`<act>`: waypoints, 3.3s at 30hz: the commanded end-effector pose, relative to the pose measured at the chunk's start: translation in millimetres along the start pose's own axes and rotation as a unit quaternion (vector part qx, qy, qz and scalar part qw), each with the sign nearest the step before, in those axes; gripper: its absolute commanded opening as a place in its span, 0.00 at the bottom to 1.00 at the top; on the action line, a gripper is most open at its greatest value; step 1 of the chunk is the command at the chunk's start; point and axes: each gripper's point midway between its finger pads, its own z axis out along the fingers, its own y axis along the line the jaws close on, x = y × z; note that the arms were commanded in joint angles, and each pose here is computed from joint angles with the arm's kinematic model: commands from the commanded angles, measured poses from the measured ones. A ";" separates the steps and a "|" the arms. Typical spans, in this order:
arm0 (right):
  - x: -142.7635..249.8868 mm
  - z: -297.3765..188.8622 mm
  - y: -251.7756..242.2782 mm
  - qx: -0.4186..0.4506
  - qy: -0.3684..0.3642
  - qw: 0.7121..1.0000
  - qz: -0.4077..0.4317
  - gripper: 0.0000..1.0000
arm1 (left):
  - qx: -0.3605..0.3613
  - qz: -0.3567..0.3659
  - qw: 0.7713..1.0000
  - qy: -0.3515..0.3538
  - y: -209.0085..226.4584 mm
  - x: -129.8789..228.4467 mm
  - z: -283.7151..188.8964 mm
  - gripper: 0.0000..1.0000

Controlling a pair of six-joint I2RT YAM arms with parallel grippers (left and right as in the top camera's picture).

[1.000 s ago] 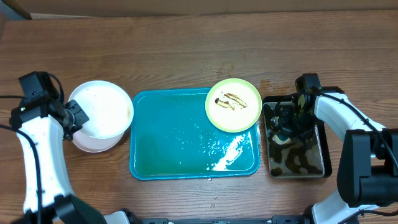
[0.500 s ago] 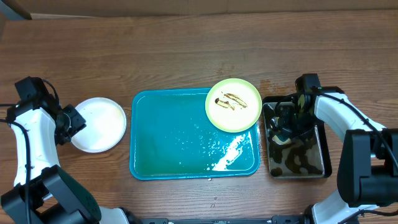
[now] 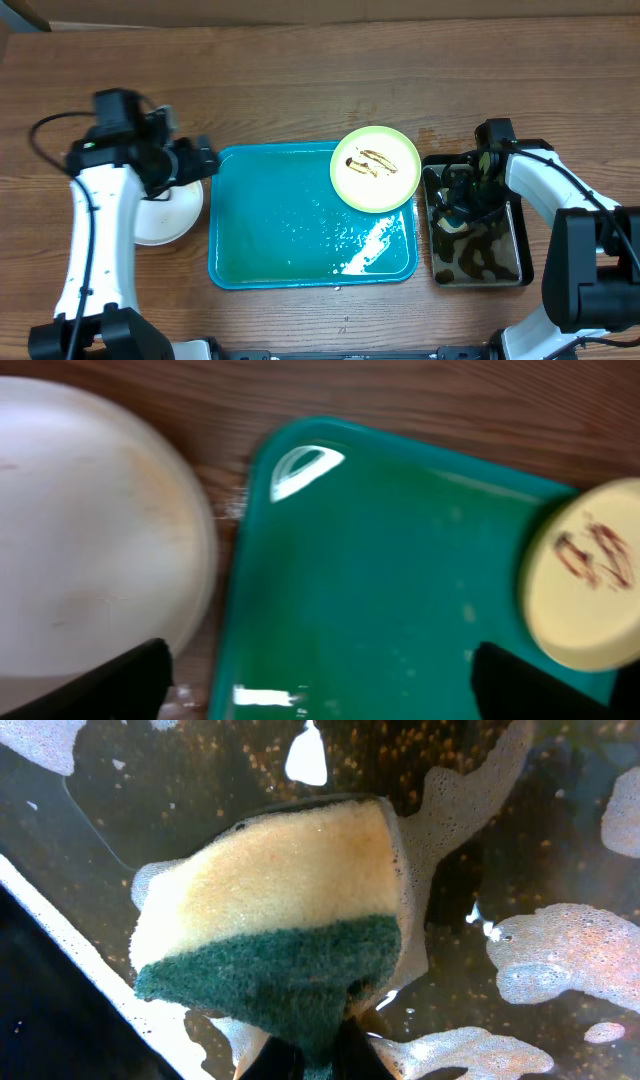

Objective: Clean dirty plates on tray and stack at the side
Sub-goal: 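Release the plate and move the left gripper to the yellow plate, then grip the yellow plate rim with the left gripper, then bring the sponge from the basin to the yellow plate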

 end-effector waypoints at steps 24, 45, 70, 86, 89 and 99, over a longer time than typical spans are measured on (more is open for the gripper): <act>11.0 6.3 -5.1 0.005 0.019 1.000 0.002 0.04 | 0.003 -0.102 0.988 0.118 -203.0 124.6 123.3 0.94; 11.2 6.3 -5.2 0.005 0.019 1.000 0.002 0.04 | -0.113 -0.130 0.967 0.190 -157.2 167.4 172.6 0.44; 12.0 6.3 -2.6 -0.002 0.022 1.000 -0.003 0.04 | -0.149 0.073 0.968 0.189 -78.8 114.4 163.8 0.04; -13.1 -68.7 37.8 -0.052 -0.016 0.997 -0.051 0.04 | -0.135 0.168 0.953 0.213 -75.9 118.4 161.4 0.10; -4.7 -76.1 48.8 -0.057 -0.017 0.996 -0.071 0.04 | -0.135 0.168 0.953 0.213 -75.9 118.5 161.3 0.09; 38.5 -64.4 149.9 -0.126 -0.022 0.971 -0.200 0.04 | -0.133 0.168 0.954 0.211 -76.8 118.2 161.8 0.04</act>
